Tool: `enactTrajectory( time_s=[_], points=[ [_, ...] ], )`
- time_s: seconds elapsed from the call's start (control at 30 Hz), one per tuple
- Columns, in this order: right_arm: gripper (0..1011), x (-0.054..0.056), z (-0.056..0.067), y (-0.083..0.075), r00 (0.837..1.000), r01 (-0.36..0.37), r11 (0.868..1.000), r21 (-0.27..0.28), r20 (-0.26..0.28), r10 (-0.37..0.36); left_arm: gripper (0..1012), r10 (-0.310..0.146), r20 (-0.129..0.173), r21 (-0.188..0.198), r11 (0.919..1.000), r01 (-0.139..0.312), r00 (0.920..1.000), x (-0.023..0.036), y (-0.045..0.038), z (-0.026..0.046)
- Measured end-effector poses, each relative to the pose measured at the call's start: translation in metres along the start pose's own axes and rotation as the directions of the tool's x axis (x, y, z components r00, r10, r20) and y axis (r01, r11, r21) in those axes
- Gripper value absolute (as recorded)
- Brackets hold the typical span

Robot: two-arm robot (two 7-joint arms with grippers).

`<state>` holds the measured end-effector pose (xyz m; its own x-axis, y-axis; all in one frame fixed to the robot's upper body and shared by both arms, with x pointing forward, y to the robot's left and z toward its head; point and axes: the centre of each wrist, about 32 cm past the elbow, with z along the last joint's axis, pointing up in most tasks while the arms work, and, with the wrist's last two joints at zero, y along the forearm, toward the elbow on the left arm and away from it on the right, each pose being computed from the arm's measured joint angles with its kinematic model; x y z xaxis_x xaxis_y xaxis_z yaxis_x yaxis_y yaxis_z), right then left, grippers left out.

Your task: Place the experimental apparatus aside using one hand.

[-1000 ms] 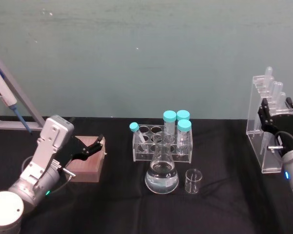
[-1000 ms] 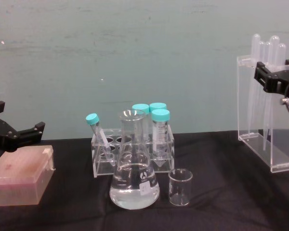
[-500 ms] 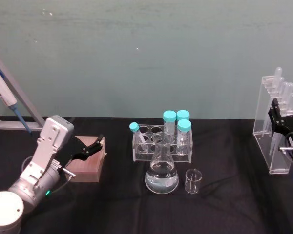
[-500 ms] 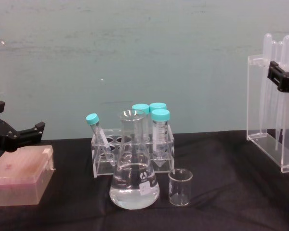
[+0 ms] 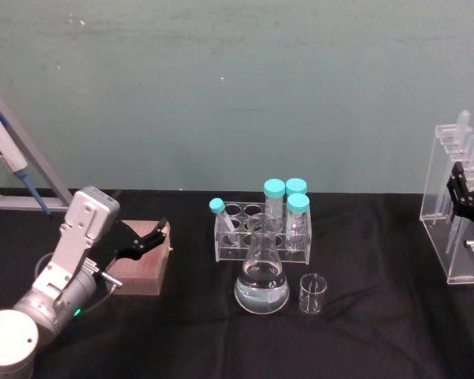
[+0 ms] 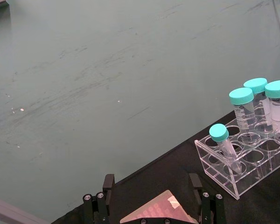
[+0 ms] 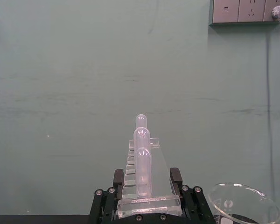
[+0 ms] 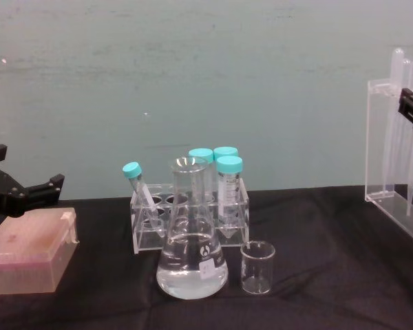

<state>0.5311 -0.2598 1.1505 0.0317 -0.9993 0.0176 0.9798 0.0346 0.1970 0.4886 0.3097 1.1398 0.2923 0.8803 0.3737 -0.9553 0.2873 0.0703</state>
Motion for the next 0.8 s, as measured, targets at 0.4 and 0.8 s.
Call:
enactTrajectory(
  time_s=[0.4,0.8],
  points=[
    [609,0.011,0.001,-0.001,1.000,0.012,1.000,0.001,0.013,-0.012,1000,0.000,0.000,0.000,1.0000,0.000,1.0000,0.0000,0.0000,0.0000],
    [609,0.023,0.000,0.000,1.000,0.024,1.000,0.003,0.018,-0.024,1000,0.000,0.000,0.000,1.0000,0.000,1.0000,0.0000,0.0000,0.0000]
  ],
)
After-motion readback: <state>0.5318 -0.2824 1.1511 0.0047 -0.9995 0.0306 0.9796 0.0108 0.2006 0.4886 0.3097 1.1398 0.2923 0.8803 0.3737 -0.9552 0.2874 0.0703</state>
